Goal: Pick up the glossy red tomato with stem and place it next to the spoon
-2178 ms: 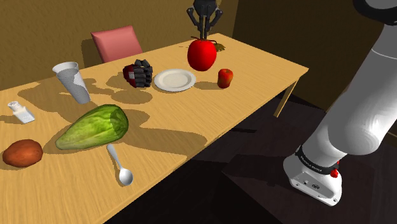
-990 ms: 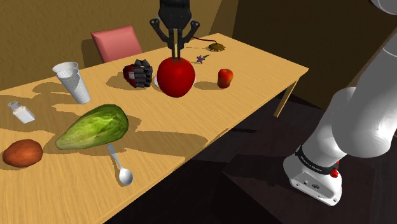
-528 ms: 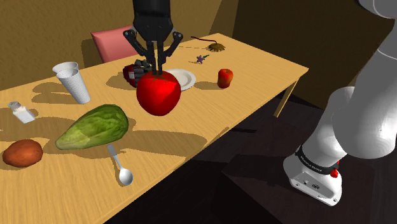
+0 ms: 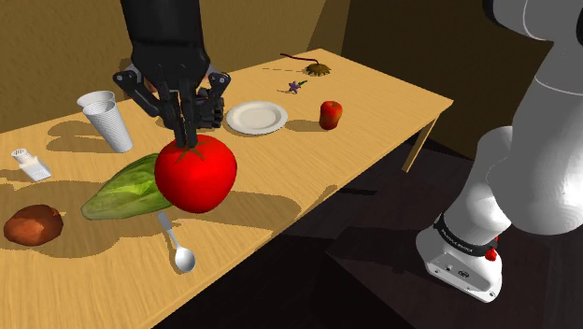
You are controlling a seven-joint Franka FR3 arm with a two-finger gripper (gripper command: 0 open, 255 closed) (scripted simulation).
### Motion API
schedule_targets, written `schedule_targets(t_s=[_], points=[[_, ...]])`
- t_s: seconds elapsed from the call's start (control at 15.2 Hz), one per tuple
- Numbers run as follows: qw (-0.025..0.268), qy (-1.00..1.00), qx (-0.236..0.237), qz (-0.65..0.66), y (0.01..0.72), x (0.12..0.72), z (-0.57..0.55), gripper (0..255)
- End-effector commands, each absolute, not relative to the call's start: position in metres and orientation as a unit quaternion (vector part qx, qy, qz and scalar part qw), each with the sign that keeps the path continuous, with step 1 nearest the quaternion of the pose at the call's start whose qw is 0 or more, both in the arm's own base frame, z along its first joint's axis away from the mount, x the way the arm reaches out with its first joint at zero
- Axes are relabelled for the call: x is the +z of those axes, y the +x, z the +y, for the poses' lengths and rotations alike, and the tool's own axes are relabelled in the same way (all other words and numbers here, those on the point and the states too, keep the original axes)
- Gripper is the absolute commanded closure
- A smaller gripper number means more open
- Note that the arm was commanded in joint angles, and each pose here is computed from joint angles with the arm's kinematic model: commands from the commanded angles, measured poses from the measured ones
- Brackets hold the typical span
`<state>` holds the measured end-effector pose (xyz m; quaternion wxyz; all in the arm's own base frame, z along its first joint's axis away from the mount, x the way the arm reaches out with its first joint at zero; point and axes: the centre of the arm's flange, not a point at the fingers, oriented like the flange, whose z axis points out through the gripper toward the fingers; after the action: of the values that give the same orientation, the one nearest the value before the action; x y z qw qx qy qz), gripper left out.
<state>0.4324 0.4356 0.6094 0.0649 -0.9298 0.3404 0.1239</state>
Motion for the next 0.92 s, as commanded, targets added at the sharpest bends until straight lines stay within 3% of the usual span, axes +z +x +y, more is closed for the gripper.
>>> schedule_targets(t_s=[0.0,0.86], points=[[0.065,-0.929,0.124,0.342,0.429,0.605,0.449,255],[0.065,-0.929,0.124,0.342,0.429,0.536,0.449,255]])
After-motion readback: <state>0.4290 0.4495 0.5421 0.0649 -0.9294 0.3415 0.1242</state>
